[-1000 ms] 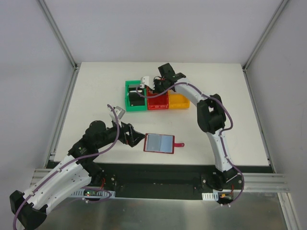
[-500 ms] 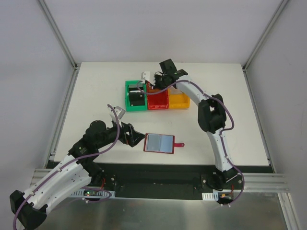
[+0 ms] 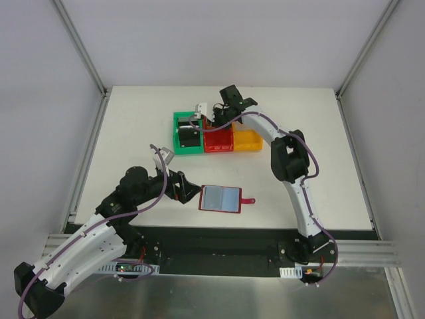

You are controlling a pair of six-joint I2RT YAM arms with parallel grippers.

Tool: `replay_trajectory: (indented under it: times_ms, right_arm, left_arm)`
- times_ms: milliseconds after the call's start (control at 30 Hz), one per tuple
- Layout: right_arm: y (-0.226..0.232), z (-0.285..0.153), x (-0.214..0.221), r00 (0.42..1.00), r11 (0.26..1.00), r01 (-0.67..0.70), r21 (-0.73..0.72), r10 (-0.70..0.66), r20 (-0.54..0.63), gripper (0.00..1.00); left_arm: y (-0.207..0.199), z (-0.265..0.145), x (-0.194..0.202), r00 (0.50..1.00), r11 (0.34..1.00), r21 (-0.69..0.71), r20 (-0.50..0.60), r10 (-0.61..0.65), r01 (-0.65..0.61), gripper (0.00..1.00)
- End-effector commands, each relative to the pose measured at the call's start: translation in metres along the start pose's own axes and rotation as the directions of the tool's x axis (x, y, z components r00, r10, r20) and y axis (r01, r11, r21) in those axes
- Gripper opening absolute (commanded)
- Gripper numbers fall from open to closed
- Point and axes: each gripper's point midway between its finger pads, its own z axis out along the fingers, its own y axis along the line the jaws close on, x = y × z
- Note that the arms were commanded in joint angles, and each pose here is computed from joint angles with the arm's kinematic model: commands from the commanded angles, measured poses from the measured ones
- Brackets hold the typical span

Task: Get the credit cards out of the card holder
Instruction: Place the credit card in the storage box.

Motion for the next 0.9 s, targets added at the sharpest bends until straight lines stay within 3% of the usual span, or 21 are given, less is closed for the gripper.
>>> replay_trajectory:
  times_ms: [0, 733, 867]
  right_arm:
    - [0.002, -0.012, -0.017, 0.999, 0.999, -0.014, -0.036, 0.016, 0.052, 0.0]
    - [-0.011, 0.005, 0.001, 1.0, 0.999, -0.013, 0.038, 0.014, -0.009, 0.0]
    - [-0.019, 0.002, -0.001, 1.0, 0.997, -0.021, 0.072, 0.021, -0.007, 0.1]
  left_arm:
    - [-0.005, 0.001, -0.01, 0.999, 1.0, 0.021, 0.032, -0.001, 0.001, 0.99]
    - [-0.005, 0.002, -0.013, 0.999, 1.0, 0.027, 0.047, 0.001, -0.003, 0.99]
    - [-0.004, 0.003, -0.012, 0.999, 1.0, 0.022, 0.041, -0.001, 0.0, 0.99]
